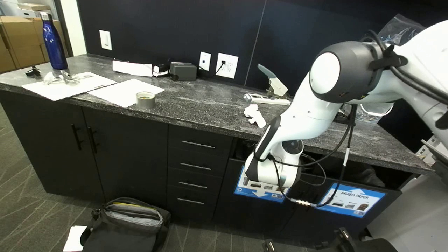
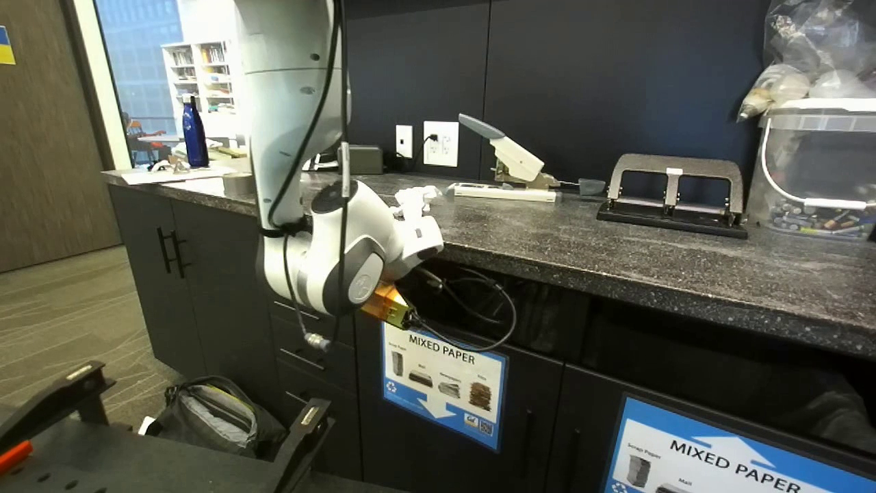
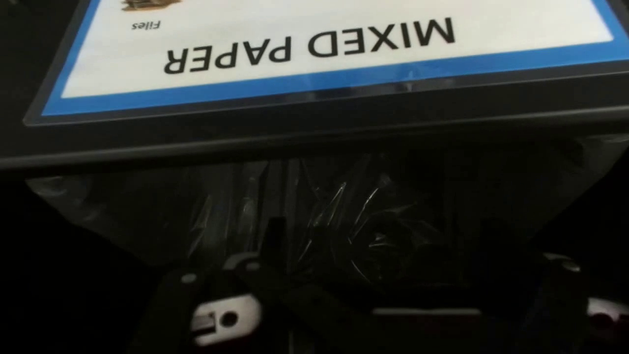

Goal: Remove all the paper trash from the table and put them in the bin on the left

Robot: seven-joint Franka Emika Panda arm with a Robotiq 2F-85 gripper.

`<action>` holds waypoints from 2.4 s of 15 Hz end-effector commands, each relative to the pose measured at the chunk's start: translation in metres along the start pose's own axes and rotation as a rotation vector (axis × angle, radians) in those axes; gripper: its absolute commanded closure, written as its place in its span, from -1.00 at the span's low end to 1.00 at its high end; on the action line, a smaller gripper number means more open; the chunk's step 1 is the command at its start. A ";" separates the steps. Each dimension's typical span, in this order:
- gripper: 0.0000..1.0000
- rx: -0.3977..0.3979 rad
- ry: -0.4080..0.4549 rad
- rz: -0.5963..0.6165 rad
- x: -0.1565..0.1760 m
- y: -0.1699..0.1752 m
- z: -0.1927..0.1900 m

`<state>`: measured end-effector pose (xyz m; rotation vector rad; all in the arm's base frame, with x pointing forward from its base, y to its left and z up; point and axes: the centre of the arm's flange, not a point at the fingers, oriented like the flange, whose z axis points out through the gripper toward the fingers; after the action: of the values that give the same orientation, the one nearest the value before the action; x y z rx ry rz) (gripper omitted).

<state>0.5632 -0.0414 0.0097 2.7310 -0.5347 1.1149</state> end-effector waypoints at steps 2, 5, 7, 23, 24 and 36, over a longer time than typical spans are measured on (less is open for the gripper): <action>-1.00 -0.100 -0.108 -0.065 -0.001 -0.031 -0.067; -1.00 -0.133 -0.200 -0.086 -0.005 -0.046 -0.096; -1.00 -0.122 -0.271 -0.118 -0.001 -0.058 -0.117; -1.00 -0.085 -0.297 -0.561 0.216 -0.069 -0.149; -1.00 -0.070 -0.295 -0.576 0.230 -0.063 -0.143; -1.00 0.233 -0.501 -0.528 0.249 -0.070 -0.083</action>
<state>0.6795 -0.0254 0.2536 3.0278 0.2726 0.4173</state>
